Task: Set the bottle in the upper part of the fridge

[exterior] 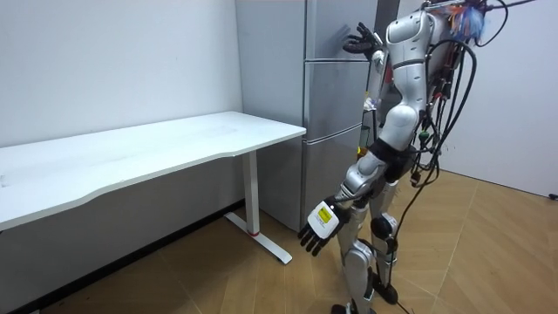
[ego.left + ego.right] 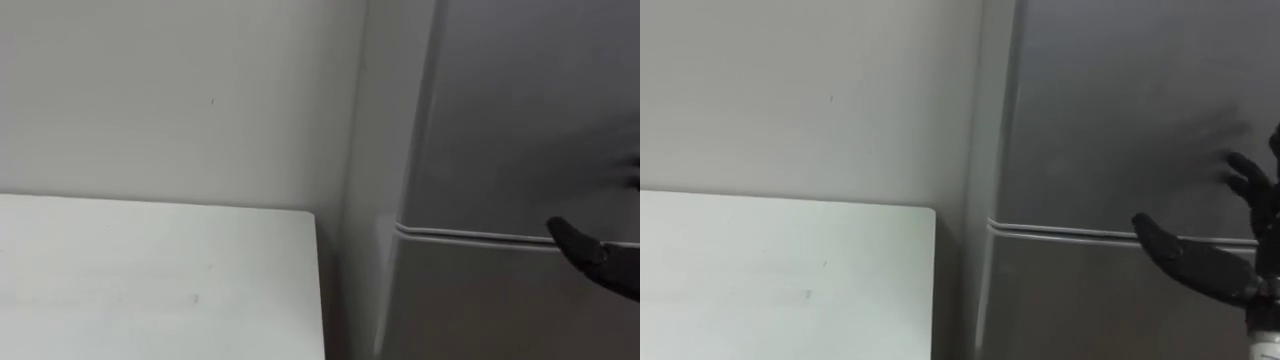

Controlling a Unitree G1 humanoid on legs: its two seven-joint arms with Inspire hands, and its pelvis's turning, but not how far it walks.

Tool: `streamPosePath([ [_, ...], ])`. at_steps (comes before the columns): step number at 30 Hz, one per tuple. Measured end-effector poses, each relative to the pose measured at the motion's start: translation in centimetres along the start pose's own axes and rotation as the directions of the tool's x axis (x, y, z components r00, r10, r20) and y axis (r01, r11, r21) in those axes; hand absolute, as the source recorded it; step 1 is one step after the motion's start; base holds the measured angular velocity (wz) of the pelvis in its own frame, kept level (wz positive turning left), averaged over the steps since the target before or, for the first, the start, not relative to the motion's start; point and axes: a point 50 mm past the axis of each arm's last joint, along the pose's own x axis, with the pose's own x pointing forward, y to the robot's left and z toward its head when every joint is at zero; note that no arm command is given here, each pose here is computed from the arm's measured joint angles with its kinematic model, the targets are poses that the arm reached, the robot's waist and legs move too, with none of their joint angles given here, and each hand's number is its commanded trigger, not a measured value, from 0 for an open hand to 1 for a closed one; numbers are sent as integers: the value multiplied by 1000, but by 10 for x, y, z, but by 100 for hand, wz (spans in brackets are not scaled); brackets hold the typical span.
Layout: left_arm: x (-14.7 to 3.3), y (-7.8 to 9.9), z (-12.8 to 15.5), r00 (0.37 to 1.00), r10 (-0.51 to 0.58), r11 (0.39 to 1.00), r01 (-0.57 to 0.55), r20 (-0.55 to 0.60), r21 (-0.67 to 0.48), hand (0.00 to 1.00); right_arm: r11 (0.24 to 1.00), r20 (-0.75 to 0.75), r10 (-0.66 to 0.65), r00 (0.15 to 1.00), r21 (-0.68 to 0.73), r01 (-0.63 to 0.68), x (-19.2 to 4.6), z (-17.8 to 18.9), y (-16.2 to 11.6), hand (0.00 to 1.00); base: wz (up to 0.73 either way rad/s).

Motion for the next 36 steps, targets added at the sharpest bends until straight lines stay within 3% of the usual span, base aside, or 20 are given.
streamPosePath([
  [6, -2, 9, -7, 999, 38, 997, -39, -11, -62, 0, 979, -28, -203, 979, 6, 204, 14, 4, -39, 0, 4],
  [11, -3, 14, -4, 997, 71, 994, -71, 1, -79, 0, 933, -125, -356, 926, 13, 360, 12, -10, -62, 0, 7],
  [15, -2, 15, -2, 997, 82, 993, -81, 5, -82, 0, 876, -215, -467, 858, 25, 482, 5, -21, -81, 0, -2],
  [22, -2, 17, -4, 991, 131, 986, -132, -13, -103, 0, 794, -330, -602, 727, -154, 588, -31, -51, -117, 0, -2],
  [29, -3, 9, -4, 989, 148, 981, -150, -26, -120, 0, 688, -544, -700, 462, -342, 640, -121, -100, -131, 0, -3],
  [33, -3, -2, -4, 989, 141, 972, -146, -37, -184, 0, 627, -657, -718, 229, -469, 622, -191, -124, -132, 0, -2],
  [36, -3, -8, -4, 989, 138, 969, -145, -50, -201, 0, 652, -689, -707, 159, -548, 524, -224, -135, -125, 0, -10],
])
